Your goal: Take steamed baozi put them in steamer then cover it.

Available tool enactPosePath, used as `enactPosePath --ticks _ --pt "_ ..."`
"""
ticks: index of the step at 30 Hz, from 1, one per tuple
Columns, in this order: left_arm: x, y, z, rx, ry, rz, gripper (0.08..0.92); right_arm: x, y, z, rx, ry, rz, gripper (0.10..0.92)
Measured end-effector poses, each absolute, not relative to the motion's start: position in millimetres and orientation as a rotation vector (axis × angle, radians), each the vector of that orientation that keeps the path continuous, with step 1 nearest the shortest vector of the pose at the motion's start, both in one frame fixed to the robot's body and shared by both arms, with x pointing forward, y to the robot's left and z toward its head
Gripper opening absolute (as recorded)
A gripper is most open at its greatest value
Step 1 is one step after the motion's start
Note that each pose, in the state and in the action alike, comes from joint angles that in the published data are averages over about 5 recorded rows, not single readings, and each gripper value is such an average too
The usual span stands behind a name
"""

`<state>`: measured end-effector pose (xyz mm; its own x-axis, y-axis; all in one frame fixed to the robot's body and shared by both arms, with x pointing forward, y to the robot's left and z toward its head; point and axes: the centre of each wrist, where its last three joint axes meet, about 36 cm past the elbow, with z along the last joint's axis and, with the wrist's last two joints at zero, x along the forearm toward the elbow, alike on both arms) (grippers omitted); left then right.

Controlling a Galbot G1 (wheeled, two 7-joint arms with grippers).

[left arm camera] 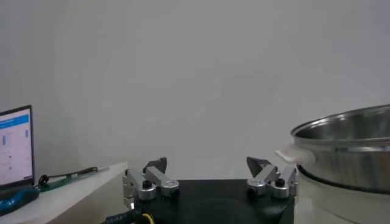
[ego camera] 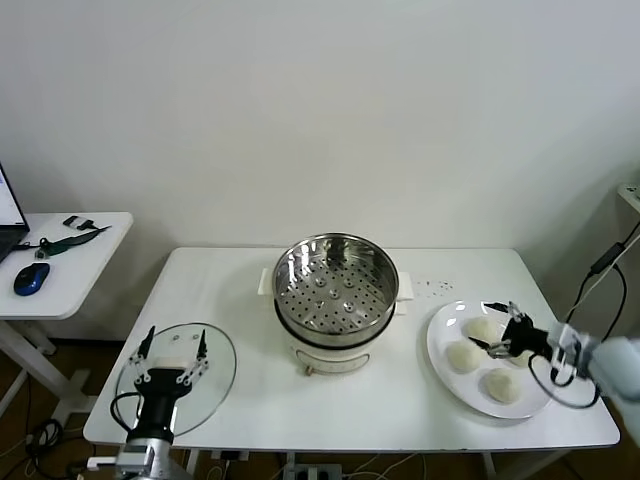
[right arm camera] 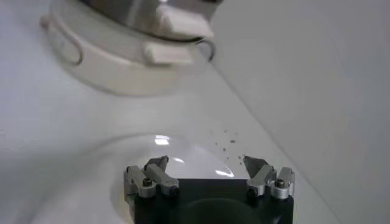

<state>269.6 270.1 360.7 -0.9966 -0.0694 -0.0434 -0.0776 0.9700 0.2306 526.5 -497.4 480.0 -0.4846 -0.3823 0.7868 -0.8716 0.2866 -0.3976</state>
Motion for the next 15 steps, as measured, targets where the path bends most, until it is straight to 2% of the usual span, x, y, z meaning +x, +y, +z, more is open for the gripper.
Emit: enactPosePath --ticks 5,15 --pt "271.4 270.4 361.1 -0.126 3.09 0.357 0.823 559.7 -501.1 499.8 1.178 -1.774 1.215 0.823" --pt "271.6 273.6 361.3 -0.153 3.103 0.359 0.823 592.3 -505.0 491.4 1.186 -1.474 1.256 0.823"
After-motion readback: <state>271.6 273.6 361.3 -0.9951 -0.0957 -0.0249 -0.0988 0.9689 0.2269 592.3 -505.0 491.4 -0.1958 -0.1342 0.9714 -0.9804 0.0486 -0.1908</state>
